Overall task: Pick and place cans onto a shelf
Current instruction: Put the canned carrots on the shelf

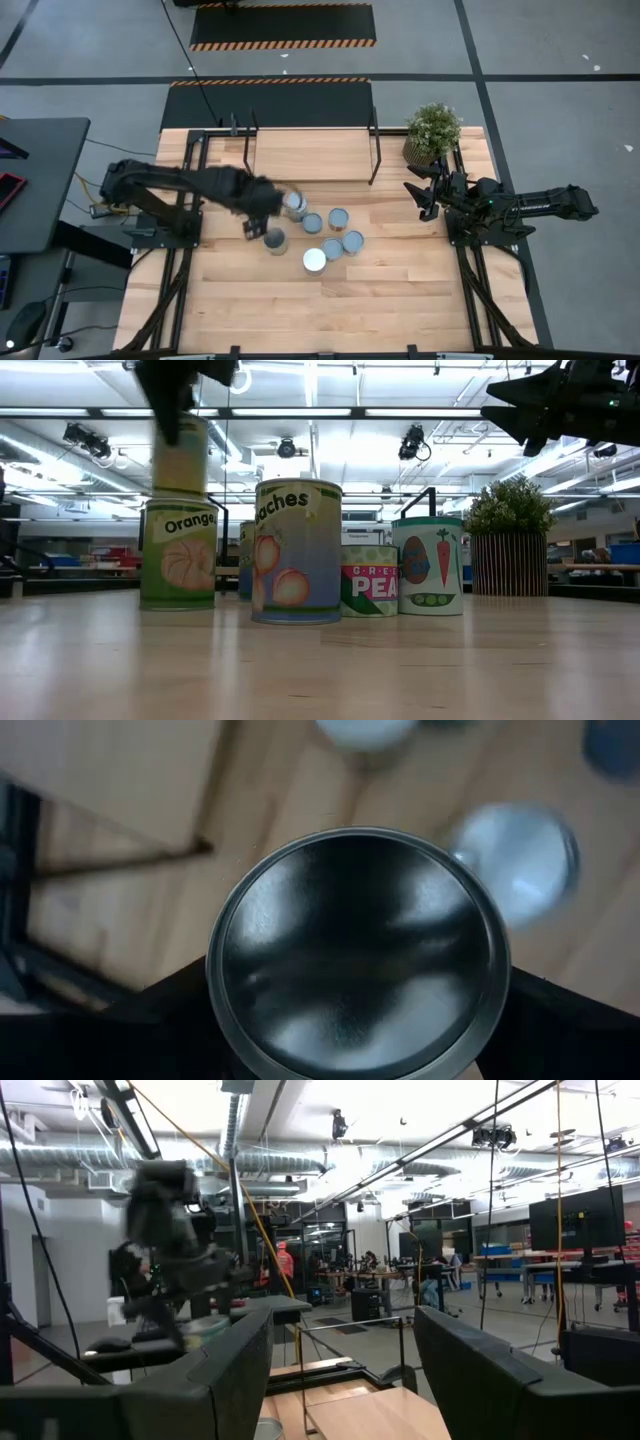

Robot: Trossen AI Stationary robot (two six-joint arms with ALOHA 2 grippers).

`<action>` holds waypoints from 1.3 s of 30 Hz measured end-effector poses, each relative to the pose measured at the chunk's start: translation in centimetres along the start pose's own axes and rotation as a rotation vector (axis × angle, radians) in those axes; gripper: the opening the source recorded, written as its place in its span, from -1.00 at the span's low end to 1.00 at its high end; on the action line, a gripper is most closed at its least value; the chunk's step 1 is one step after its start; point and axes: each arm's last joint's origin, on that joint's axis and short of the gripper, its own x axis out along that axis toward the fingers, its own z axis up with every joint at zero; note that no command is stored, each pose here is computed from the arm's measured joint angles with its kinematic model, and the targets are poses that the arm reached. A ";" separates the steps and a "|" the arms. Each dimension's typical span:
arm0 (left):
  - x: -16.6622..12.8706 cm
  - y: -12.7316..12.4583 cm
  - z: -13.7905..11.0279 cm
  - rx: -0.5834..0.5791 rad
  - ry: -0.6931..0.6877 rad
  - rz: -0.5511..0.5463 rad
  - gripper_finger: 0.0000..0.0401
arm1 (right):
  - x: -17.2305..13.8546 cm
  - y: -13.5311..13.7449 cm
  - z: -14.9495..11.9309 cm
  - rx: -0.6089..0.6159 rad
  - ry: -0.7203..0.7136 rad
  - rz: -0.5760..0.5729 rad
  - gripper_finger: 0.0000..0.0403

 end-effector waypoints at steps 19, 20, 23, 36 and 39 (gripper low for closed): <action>7.6 16.3 9.1 -0.033 -0.250 -0.030 0.60 | 0.0 0.0 0.0 -0.011 -0.001 0.000 0.24; 7.8 17.1 9.8 -0.034 -0.247 -0.034 0.60 | 0.0 0.0 0.0 -0.015 -0.001 -0.001 0.24; 8.0 19.4 11.5 -0.032 -0.220 -0.039 0.60 | 0.0 0.0 0.0 -0.019 -0.001 -0.002 0.24; 12.1 24.1 12.1 -0.015 0.028 -0.145 0.60 | 0.0 0.0 -0.2 -0.012 0.015 0.001 0.24; 12.5 24.2 11.9 -0.003 0.072 -0.134 0.60 | 0.0 0.0 -0.2 0.003 0.018 0.010 0.24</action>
